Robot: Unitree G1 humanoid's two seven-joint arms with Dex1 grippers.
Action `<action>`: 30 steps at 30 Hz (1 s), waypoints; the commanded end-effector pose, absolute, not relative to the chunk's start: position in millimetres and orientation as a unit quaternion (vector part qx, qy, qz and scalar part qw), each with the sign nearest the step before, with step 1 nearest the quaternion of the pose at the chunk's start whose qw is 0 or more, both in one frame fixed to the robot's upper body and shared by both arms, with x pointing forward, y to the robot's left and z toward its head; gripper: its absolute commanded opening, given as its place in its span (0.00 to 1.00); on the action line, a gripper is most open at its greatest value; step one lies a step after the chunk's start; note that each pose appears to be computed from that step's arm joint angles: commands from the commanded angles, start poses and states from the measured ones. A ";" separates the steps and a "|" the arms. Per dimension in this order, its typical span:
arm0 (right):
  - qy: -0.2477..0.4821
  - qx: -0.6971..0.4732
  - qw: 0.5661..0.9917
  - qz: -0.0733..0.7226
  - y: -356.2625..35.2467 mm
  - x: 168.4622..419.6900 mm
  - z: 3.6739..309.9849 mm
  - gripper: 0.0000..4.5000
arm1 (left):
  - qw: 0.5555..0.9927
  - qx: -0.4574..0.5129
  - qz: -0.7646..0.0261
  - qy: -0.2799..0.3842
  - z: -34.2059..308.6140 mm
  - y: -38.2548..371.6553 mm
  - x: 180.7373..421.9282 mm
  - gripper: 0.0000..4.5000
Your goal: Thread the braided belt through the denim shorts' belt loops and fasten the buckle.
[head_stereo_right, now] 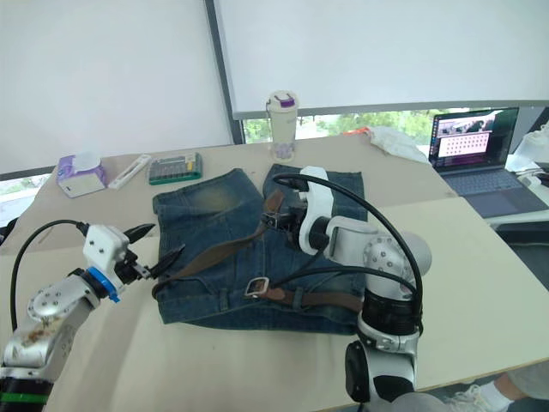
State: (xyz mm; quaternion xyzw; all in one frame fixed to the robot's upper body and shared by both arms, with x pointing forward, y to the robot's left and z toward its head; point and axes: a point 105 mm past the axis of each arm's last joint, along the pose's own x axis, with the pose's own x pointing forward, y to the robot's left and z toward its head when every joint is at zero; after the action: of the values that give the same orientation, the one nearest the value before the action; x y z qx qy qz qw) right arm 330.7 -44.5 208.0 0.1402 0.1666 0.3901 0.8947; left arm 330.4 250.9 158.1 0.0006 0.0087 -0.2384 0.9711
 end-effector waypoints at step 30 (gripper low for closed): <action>0.092 0.155 0.869 0.461 -36.6 299.2 244.5 0.00 | 0.770 0.261 -0.580 -0.055 194.9 110.9 300.0 0.99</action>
State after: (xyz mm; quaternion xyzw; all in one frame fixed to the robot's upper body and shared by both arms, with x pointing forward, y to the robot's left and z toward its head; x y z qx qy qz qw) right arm 304.5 -39.4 234.8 0.1638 0.1133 0.4508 0.8701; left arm 297.2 115.1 187.3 0.2277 -0.0262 -0.5858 0.7774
